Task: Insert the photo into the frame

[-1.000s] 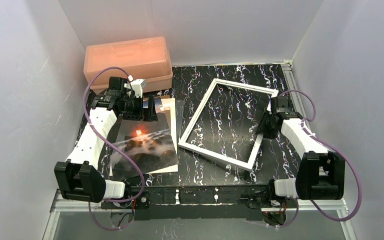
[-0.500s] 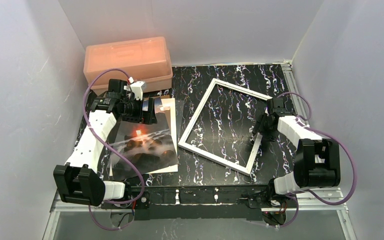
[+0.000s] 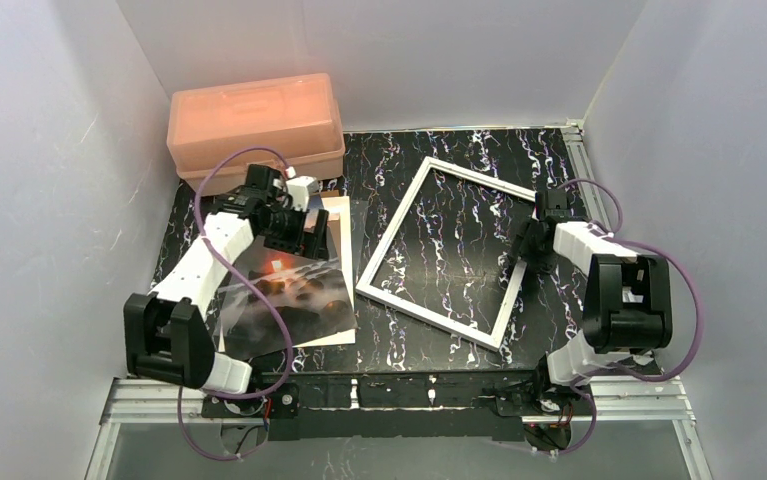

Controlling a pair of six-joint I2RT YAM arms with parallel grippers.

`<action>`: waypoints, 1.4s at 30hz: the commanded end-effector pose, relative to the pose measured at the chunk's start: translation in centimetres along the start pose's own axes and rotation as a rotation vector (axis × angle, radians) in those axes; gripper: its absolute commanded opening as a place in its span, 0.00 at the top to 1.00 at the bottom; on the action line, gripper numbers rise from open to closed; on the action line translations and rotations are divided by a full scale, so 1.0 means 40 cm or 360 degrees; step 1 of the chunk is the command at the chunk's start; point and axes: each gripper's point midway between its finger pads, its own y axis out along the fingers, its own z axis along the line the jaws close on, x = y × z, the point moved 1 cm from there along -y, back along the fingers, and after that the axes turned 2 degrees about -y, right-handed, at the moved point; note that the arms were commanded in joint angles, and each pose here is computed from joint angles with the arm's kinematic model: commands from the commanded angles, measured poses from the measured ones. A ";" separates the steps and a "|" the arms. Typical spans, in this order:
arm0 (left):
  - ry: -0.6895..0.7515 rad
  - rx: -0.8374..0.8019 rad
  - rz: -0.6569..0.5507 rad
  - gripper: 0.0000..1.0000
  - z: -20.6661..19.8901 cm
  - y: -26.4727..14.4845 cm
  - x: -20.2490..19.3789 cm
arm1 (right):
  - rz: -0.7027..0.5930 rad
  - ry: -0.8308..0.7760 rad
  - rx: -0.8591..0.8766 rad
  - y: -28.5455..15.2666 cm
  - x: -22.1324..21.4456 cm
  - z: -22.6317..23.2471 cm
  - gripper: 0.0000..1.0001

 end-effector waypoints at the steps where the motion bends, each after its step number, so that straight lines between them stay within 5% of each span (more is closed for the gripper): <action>1: 0.0243 -0.0040 0.0089 0.02 -0.032 0.080 -0.014 | -0.0120 0.0029 0.0142 0.020 0.089 0.060 0.33; 17: 0.0483 -0.0239 0.0352 0.34 -0.141 0.300 -0.035 | -0.0116 -0.0001 0.0346 0.097 0.265 0.191 0.38; 34: 0.0524 -0.0610 0.0539 0.53 -0.273 0.318 -0.120 | -0.0104 -0.0012 0.0309 0.122 0.272 0.187 0.37; 42: 0.0588 -0.0767 0.0603 0.55 -0.349 0.257 -0.203 | -0.0031 0.0016 0.0281 0.100 0.191 0.153 0.39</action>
